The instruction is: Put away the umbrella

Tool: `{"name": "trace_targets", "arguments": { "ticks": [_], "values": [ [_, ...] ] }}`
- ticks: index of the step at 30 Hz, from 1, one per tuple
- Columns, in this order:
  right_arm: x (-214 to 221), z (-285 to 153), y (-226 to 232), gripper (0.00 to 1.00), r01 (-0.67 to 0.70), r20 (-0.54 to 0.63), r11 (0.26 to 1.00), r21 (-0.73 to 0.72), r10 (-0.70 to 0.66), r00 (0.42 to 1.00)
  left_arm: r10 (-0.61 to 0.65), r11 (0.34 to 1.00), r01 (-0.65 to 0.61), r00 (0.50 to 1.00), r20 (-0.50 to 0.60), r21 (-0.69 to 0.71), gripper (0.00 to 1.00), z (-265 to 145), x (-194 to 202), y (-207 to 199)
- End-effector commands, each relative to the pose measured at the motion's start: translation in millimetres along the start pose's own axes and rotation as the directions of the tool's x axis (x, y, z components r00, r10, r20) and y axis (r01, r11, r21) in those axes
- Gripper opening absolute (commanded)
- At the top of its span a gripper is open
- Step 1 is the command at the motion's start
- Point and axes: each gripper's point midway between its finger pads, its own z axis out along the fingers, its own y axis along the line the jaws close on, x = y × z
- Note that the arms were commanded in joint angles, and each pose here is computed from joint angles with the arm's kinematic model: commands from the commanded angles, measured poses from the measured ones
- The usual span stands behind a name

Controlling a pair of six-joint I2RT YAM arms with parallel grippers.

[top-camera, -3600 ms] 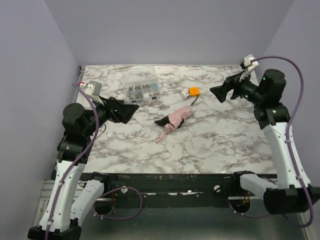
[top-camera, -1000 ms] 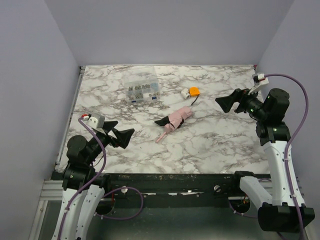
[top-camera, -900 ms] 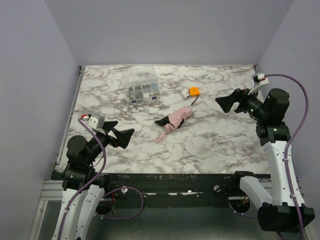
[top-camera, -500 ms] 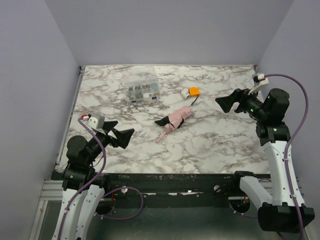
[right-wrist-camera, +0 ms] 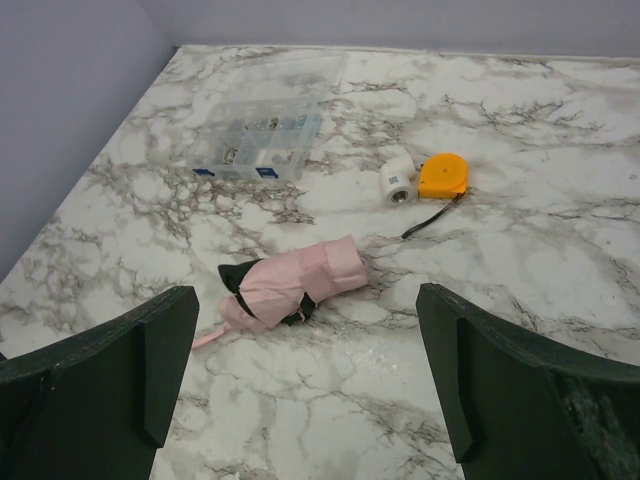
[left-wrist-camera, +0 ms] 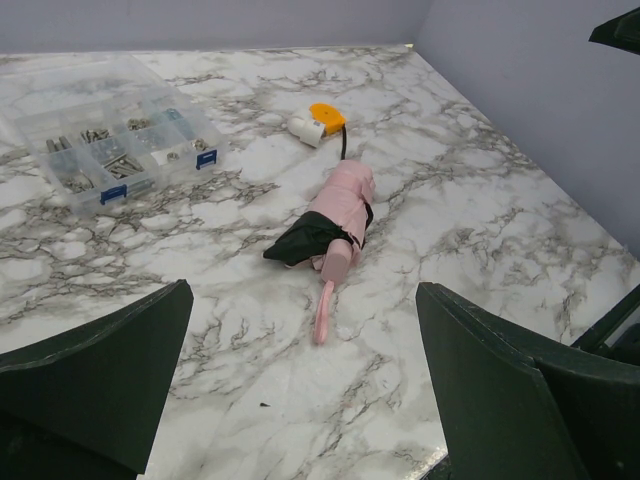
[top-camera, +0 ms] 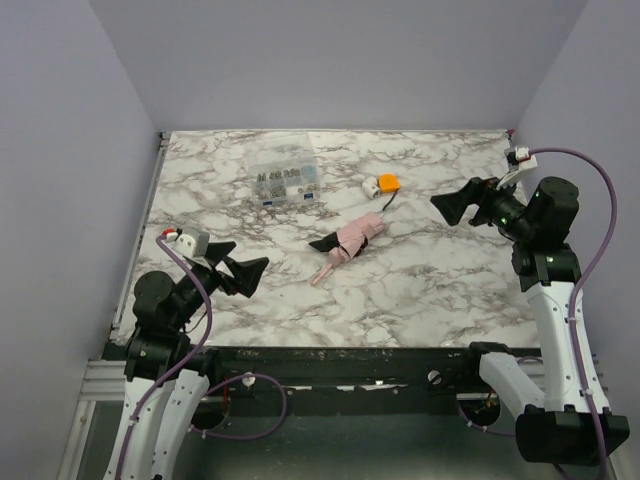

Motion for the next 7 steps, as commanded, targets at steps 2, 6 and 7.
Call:
{"name": "trace_targets", "arguments": {
  "ticks": [2, 6, 7],
  "values": [
    [-1.8, -2.7, 2.2, 1.00, 0.018, 0.013, 1.000, -0.015, -0.018, 1.000, 0.025, 1.000, -0.024, 0.999, 0.024, -0.020, 0.99, -0.2, -4.9, 4.0],
    [-3.7, -2.6, -3.3, 1.00, 0.026, 0.020, 0.999, 0.018, -0.027, 0.999, 0.024, 0.999, -0.023, 0.999, 0.023, -0.024, 0.98, -0.3, -4.7, 4.8],
    [-4.8, -2.9, -5.2, 1.00, 0.031, 0.022, 0.999, 0.028, -0.031, 0.999, 0.026, 0.999, -0.025, 0.999, 0.023, -0.025, 0.99, -0.3, -5.1, 4.8]
  ]
}}
